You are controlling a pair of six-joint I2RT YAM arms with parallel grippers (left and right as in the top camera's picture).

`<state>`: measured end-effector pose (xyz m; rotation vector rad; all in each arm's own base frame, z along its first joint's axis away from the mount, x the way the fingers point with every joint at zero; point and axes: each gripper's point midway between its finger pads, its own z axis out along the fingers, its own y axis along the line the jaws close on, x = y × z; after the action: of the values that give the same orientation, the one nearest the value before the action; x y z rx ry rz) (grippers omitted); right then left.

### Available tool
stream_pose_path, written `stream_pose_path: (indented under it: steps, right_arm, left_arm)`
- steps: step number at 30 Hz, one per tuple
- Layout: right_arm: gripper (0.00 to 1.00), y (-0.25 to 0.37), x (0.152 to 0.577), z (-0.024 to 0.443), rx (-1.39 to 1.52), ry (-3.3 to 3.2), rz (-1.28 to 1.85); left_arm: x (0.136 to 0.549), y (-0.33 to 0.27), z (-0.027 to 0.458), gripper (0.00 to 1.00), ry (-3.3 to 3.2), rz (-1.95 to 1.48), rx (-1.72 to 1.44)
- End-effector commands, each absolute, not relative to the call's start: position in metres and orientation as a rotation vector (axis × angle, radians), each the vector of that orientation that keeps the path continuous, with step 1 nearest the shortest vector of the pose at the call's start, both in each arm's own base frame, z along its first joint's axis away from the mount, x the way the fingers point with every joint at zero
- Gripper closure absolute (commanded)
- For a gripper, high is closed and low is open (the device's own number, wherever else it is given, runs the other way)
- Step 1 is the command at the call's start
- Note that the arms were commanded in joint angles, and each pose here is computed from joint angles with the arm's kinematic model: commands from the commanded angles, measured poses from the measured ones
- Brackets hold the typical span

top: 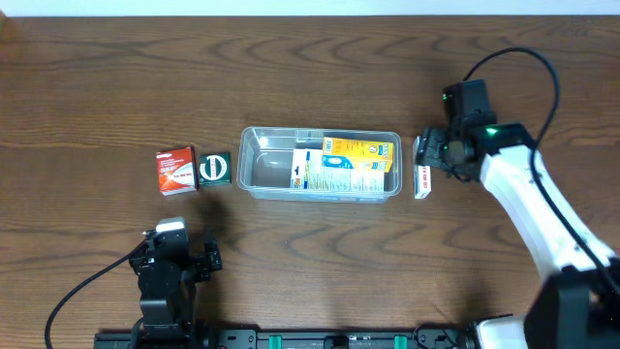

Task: Pack container
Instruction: 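Grasp the white slim box with the right gripper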

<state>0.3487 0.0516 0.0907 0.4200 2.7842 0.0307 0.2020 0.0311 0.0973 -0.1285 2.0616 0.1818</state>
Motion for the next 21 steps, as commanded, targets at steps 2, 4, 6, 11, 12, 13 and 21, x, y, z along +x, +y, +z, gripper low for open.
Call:
stream_pose_path:
  steps: [2, 4, 6, 11, 12, 13, 21]
  right_arm:
    - [0.27, 0.056, 0.347, 0.059, 0.509, 2.854, 0.026]
    - [0.31, 0.055, 0.349, 0.045, 0.517, 2.878, 0.012]
    - [0.34, 0.054, 0.351, 0.033, 0.524, 2.895, 0.001]
    - [0.56, 0.053, 0.356, 0.019, 0.543, 2.899, -0.003]
    - [0.62, 0.053, 0.357, 0.019, 0.543, 2.896, -0.003]
    - [0.67, 0.053, 0.357, 0.02, 0.543, 2.893, -0.001]
    - [0.75, 0.052, 0.362, 0.034, 0.459, 2.868, 0.01]
  left_arm:
    - [0.202, 0.032, 0.093, 0.02, 2.065, 0.181, -0.143]
    - [0.202, 0.032, 0.093, 0.02, 2.065, 0.181, -0.143]
    - [0.202, 0.032, 0.093, 0.02, 2.065, 0.181, -0.143]
    - [0.202, 0.032, 0.093, 0.02, 2.065, 0.181, -0.143]
    - [0.202, 0.032, 0.093, 0.02, 2.065, 0.181, -0.143]
    - [0.202, 0.032, 0.093, 0.02, 2.064, 0.181, -0.143]
    - [0.202, 0.032, 0.093, 0.02, 2.065, 0.181, -0.143]
